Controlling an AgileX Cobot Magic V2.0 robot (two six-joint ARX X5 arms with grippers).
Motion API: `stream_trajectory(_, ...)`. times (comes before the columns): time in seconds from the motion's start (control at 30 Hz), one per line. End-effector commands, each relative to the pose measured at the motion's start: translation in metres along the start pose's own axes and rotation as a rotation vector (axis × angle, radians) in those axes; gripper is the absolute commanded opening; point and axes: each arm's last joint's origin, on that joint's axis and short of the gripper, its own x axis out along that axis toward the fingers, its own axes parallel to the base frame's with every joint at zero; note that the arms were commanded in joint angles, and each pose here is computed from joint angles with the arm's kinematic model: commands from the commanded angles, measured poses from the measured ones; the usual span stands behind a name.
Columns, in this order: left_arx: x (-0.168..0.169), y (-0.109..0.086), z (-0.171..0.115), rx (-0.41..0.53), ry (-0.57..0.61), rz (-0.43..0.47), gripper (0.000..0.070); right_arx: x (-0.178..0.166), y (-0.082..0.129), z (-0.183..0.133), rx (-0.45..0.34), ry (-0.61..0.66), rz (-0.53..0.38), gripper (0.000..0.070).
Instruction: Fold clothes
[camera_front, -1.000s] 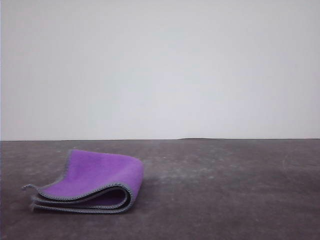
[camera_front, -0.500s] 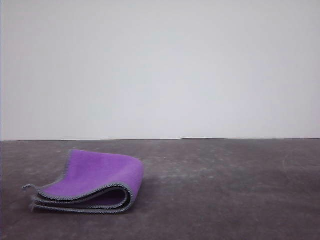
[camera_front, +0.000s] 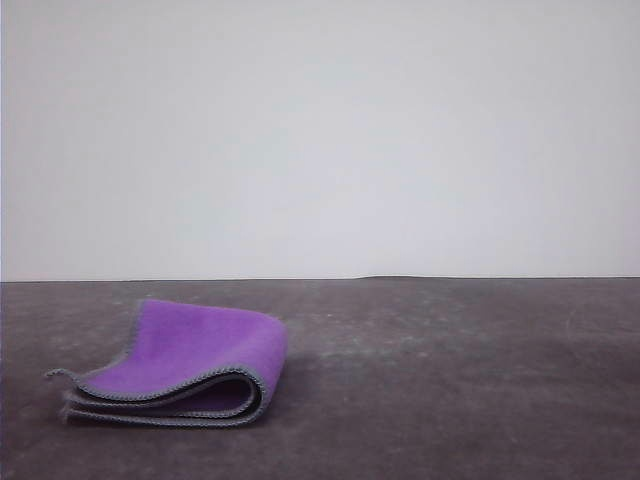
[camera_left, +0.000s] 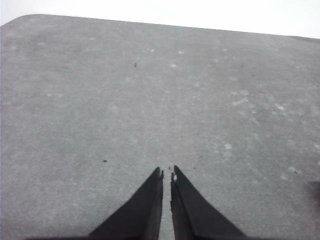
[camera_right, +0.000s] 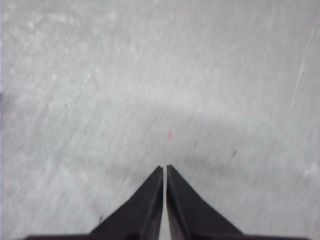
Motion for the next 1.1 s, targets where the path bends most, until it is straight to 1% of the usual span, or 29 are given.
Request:
stream_trajectory(0.0, 0.002, 0.000, -0.006, -0.008, 0.020, 0.003, 0.0017, -0.005, -0.001, -0.001, -0.043, -0.069, -0.028, 0.0004)
stream_trajectory(0.1, 0.002, 0.000, -0.006, -0.008, 0.020, 0.003, 0.0017, -0.005, -0.003, -0.013, -0.064, -0.234, -0.060, 0.0004)
stream_trajectory(0.23, 0.002, 0.000, -0.006, -0.008, 0.020, 0.003, 0.0017, 0.010, -0.007, -0.050, -0.050, -0.425, -0.100, 0.0004)
stream_trajectory(0.33, 0.002, 0.000, -0.006, -0.008, 0.020, 0.003, 0.0017, 0.023, -0.009, -0.077, -0.051, -0.521, -0.124, 0.0004)
stream_trajectory(0.4, 0.002, 0.000, -0.006, -0.008, 0.020, 0.003, 0.0017, 0.031, -0.011, -0.091, -0.048, -0.556, -0.140, 0.0004)
stream_trajectory(0.57, 0.002, 0.000, -0.006, -0.008, 0.020, 0.003, 0.0017, 0.046, -0.015, -0.113, -0.036, -0.576, -0.174, 0.0004)
stream_trajectory(0.87, 0.002, 0.000, -0.006, -0.008, 0.020, 0.003, 0.0017, 0.054, -0.017, -0.123, -0.025, -0.567, -0.185, 0.0004)
stream_trajectory(1.07, 0.002, 0.000, -0.006, -0.008, 0.020, 0.003, 0.0017, 0.057, -0.017, -0.129, -0.011, -0.495, -0.179, 0.0004)
